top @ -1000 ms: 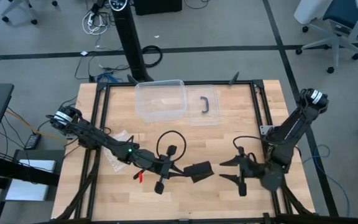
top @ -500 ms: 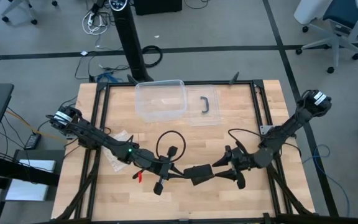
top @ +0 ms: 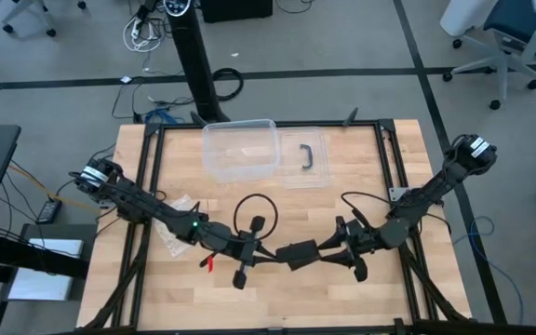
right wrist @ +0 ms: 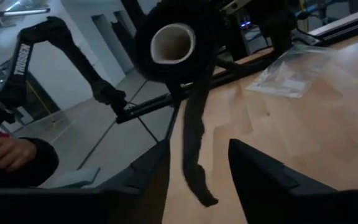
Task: Roll bandage
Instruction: Roll the black bandage
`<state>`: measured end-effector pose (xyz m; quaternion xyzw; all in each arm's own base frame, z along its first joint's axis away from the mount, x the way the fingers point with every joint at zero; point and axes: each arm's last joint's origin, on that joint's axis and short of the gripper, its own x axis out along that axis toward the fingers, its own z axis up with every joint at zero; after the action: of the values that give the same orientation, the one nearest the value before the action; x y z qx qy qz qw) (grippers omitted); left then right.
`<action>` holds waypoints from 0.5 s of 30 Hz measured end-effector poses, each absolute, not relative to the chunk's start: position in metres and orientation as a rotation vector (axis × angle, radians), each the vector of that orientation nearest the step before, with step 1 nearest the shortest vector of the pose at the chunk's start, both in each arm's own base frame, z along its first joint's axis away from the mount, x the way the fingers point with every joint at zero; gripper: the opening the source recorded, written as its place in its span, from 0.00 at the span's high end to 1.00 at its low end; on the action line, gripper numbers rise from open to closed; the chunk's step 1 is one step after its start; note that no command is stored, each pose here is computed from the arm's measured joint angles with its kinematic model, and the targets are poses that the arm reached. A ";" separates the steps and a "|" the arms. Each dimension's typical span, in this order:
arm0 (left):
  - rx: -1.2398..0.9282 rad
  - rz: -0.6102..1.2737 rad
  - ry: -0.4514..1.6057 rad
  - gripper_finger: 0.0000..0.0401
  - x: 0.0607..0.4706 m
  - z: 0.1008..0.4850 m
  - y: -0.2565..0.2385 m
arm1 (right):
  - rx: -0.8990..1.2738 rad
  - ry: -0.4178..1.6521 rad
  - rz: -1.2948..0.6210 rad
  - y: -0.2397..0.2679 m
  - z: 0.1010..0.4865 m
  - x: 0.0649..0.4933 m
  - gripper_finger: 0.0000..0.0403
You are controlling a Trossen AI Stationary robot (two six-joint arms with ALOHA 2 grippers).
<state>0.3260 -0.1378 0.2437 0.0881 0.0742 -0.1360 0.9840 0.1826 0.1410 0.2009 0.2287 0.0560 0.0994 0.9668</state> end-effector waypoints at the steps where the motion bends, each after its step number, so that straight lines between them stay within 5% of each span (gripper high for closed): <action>1: 0.177 -0.266 0.146 1.00 0.327 0.244 -0.136 | 0.470 0.114 0.200 0.141 0.201 0.183 0.62; 11: 0.189 -0.253 0.111 1.00 0.328 0.247 -0.134 | 0.487 0.123 0.179 0.136 0.200 0.187 0.62; 15: 0.191 -0.230 0.106 1.00 0.329 0.248 -0.132 | 0.473 0.121 0.179 0.136 0.200 0.187 0.72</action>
<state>0.3292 -0.1315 0.2480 0.0951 0.0528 -0.1147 0.9874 0.1870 0.1355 0.1997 0.2339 0.0597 0.0884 0.9664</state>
